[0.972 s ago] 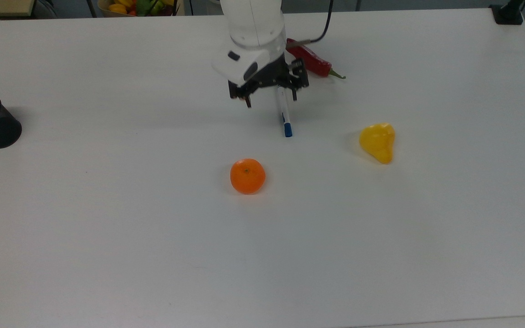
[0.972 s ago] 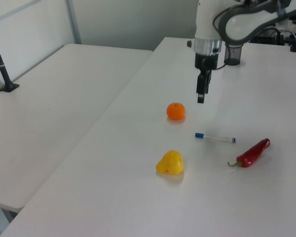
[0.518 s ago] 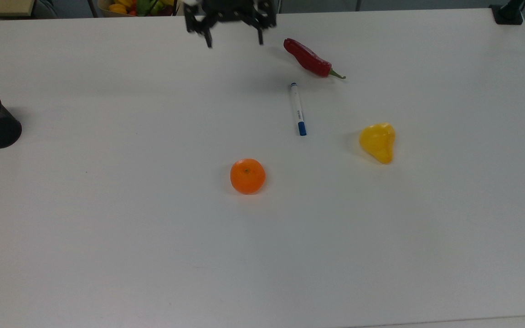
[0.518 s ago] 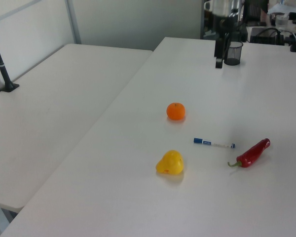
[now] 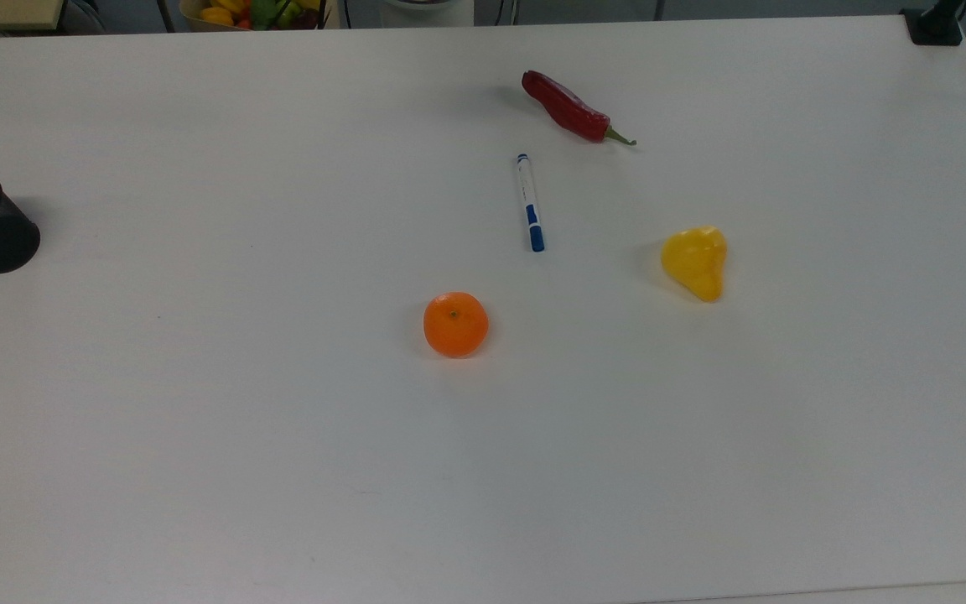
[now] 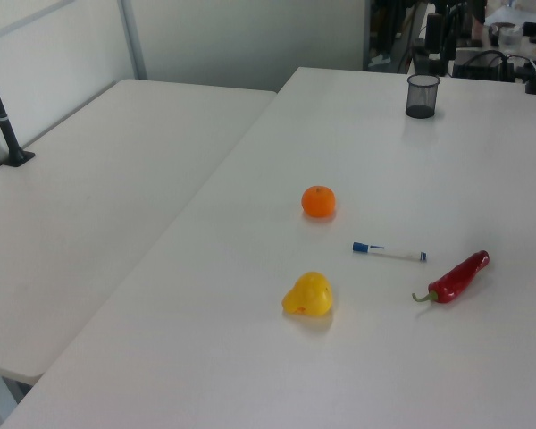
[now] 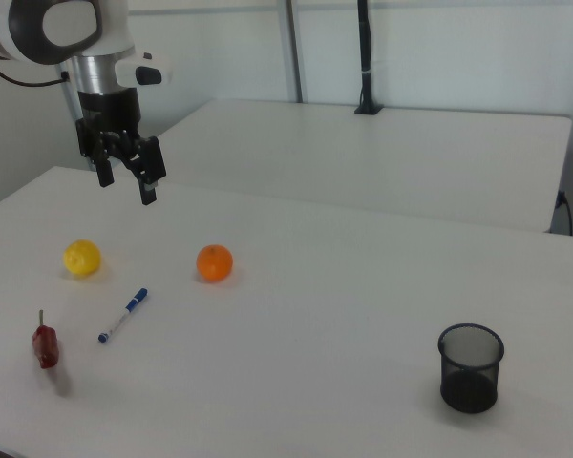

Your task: Take marker pen

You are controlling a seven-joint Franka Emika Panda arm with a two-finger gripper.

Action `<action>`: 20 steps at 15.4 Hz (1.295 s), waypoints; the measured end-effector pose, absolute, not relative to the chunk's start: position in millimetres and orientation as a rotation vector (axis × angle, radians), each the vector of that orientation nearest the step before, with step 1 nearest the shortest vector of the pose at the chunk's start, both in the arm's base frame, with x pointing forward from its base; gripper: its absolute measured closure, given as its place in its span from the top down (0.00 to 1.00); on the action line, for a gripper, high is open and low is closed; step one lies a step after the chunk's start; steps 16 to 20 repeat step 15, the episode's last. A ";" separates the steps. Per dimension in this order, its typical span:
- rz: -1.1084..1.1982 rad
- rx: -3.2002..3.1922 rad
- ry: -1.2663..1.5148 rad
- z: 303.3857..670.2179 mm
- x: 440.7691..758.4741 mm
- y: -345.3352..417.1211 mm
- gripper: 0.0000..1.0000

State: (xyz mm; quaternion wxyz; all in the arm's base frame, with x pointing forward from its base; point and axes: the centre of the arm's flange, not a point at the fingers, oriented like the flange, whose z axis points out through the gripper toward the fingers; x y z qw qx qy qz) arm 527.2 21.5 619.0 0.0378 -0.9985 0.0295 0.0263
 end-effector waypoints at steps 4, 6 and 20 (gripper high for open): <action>-0.032 -3.056 0.118 624.4 536.5 14.9 1.00; -0.120 -3.052 0.104 626.7 544.9 12.2 1.00; -0.151 -3.057 -0.095 614.6 557.7 3.9 1.00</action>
